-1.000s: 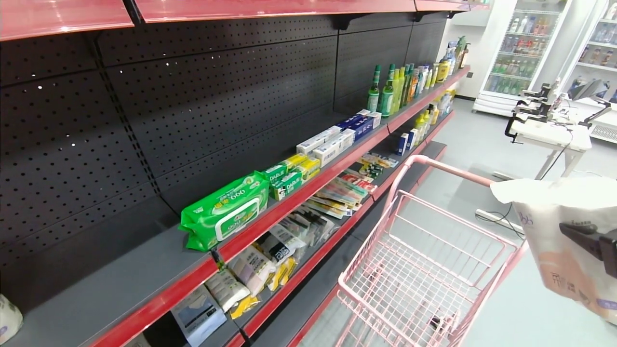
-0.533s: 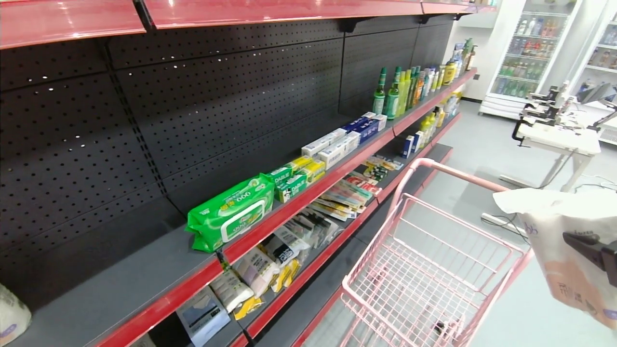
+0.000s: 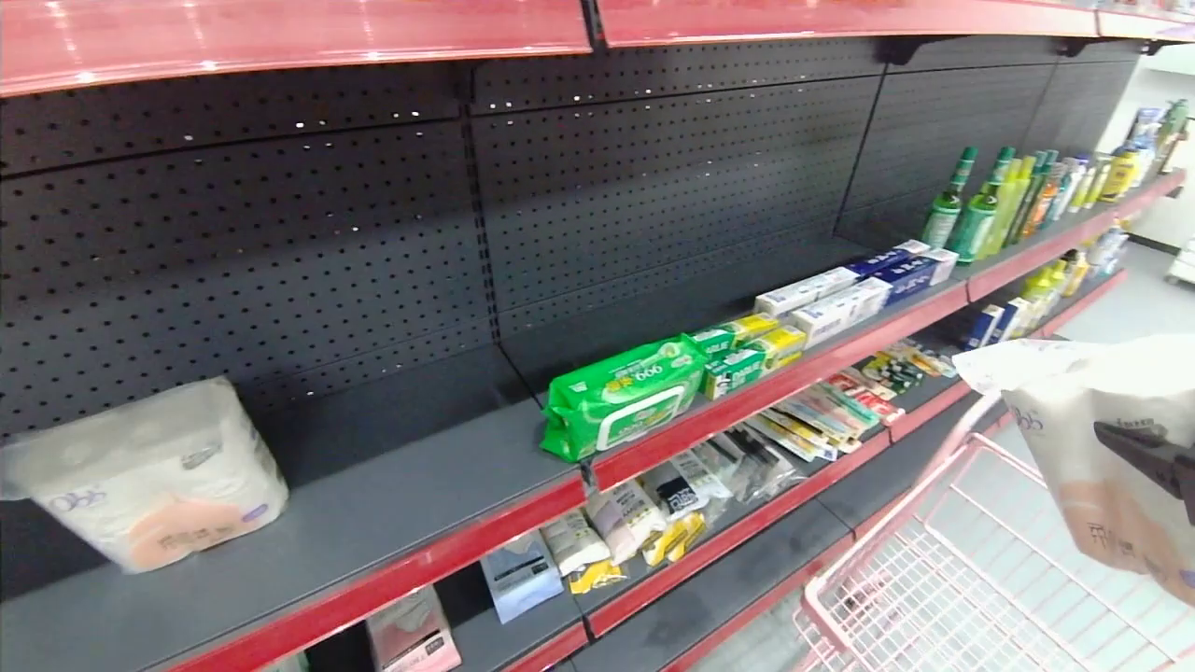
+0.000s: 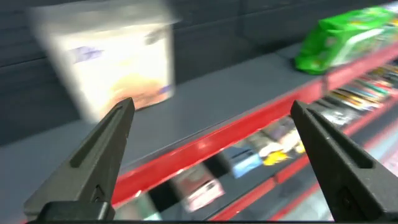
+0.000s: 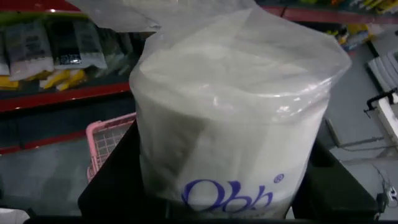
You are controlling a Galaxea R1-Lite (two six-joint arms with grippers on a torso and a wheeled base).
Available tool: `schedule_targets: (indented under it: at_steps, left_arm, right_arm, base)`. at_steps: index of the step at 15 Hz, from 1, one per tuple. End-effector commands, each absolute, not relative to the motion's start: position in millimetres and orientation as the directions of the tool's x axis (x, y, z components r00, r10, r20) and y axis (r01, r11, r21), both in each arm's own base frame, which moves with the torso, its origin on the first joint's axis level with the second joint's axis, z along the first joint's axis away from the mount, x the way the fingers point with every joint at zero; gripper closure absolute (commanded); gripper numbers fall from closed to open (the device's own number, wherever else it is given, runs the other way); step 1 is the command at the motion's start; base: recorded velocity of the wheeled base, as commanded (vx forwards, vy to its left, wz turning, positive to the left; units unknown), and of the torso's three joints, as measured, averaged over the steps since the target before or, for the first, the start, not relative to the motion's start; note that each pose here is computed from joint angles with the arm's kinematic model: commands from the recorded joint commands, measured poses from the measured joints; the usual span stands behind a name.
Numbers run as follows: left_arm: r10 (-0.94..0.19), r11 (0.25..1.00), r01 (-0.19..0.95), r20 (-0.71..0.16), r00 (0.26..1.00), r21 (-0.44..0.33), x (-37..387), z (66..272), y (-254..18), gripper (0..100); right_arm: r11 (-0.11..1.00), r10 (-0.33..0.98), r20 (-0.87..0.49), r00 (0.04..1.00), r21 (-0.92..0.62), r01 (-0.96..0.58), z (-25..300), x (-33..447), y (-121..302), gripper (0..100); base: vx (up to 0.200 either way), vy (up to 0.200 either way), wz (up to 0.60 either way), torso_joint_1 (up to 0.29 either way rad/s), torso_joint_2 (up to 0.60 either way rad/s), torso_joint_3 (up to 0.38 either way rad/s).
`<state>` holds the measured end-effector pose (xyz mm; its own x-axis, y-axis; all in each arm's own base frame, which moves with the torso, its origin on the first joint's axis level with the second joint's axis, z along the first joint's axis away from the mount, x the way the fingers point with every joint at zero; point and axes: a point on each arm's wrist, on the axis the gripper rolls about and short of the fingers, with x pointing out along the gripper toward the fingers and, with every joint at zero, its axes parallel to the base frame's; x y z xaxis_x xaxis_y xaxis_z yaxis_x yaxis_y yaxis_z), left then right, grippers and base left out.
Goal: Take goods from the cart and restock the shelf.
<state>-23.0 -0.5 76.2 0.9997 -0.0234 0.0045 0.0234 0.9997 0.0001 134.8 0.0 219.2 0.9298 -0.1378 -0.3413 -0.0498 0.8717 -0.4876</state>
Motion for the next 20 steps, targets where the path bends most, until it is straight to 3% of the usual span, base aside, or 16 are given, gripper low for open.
schedule_targets:
  at_steps: [1, 10, 17, 20]
  left_arm:
    - [-0.021, 1.000, 0.021, 0.005, 1.000, 0.000, -22.9, 76.2, -0.6, 0]
    - [-0.023, 1.000, 0.023, 0.005, 1.000, 0.000, -22.9, 76.2, -0.5, 0]
    - [-0.025, 1.000, 0.025, -0.028, 0.999, 0.001, -20.5, 76.9, -0.6, 0]
    - [-0.106, 0.994, 0.107, -0.061, 0.993, 0.018, -17.5, 81.4, -0.5, 0]
  right_arm:
    - [0.871, -0.138, -0.335, 0.932, -0.489, -0.047, 220.3, 133.8, 0.0, 100]
    - [0.871, -0.142, -0.314, 0.939, -0.491, -0.032, 223.3, 129.1, -0.5, 100]
    - [0.879, -0.162, -0.148, 0.976, -0.471, 0.074, 241.2, 87.2, -3.7, 100]
    - [0.912, -0.095, -0.098, 0.991, -0.408, 0.047, 239.1, 68.6, -2.1, 100]
  base:
    - [0.000, 0.000, 0.60, 0.002, 0.00, 0.002]
    - [0.000, 0.000, 0.60, 0.002, 0.00, 0.003]
    - [0.000, 0.000, 0.00, 0.000, 0.00, 0.000]
    - [0.000, 0.000, 0.00, 0.000, 0.00, 0.000]
